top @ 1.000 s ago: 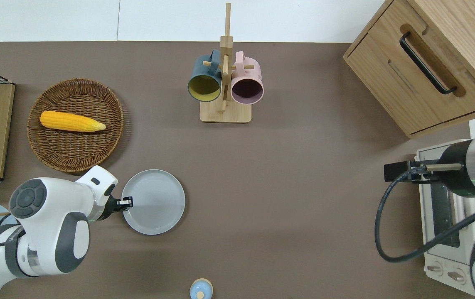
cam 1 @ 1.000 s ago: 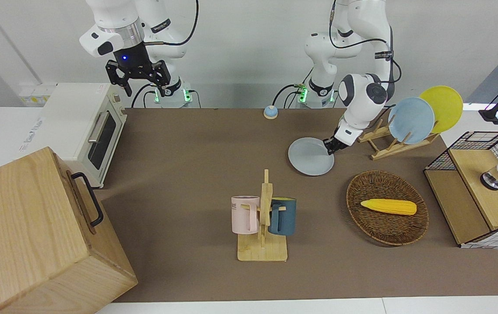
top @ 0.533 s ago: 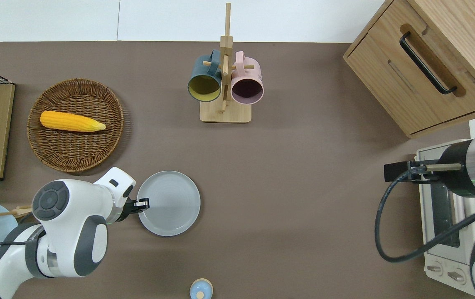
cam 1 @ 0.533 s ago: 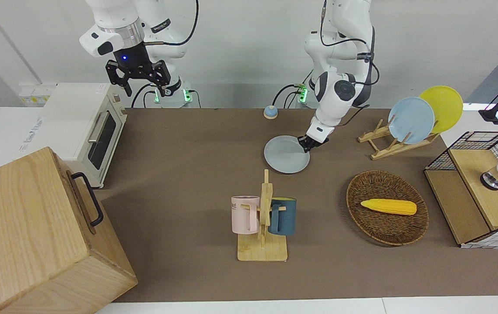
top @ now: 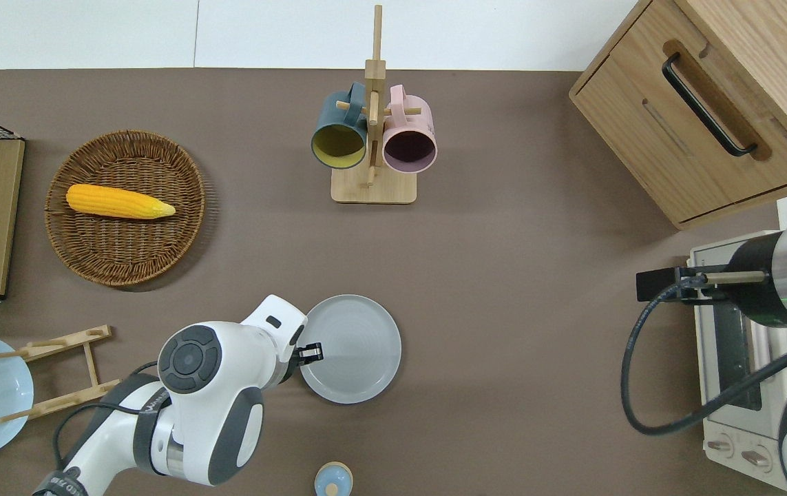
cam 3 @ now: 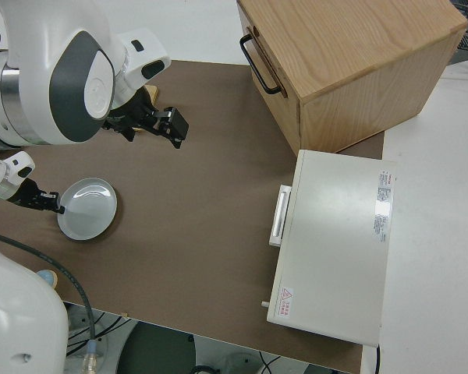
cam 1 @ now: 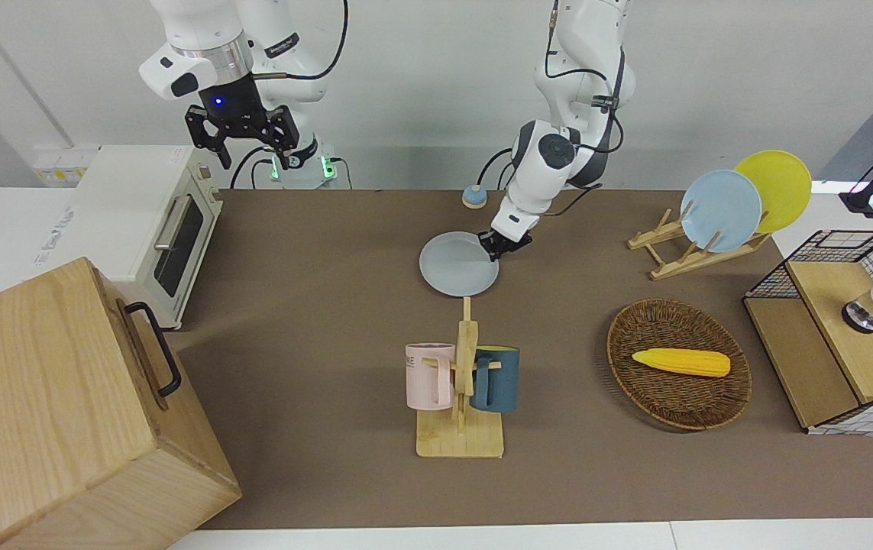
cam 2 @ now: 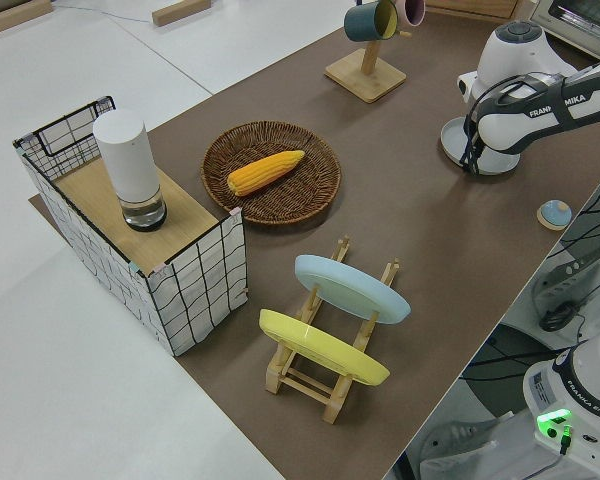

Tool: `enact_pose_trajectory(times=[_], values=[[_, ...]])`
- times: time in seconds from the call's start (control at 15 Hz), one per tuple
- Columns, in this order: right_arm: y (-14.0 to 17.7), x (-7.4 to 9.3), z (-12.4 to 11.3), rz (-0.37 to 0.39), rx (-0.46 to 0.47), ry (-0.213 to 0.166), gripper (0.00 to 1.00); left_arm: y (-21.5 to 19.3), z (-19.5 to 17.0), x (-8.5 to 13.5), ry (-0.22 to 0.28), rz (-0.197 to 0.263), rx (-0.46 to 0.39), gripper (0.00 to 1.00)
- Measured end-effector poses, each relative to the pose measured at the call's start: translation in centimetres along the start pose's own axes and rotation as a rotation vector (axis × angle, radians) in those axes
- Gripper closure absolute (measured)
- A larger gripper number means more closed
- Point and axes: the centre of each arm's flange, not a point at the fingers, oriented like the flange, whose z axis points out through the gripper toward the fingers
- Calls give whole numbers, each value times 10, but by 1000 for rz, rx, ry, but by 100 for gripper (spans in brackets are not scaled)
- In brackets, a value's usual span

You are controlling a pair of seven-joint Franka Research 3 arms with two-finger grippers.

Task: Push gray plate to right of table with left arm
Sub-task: 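Push the gray plate with the left gripper across the table toward the right arm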

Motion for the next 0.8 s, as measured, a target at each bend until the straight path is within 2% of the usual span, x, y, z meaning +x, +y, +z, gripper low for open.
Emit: enact_pose_trajectory(times=[0.33, 0.53, 0.8], values=[[0, 0, 0, 0, 0, 0, 0, 42, 14, -11, 13, -4, -68, 97], [0, 0, 0, 0, 0, 0, 0, 70, 19, -15, 12, -27, -82, 97], [0, 0, 0, 0, 0, 0, 0, 113, 30, -30, 3, -29, -98, 97]])
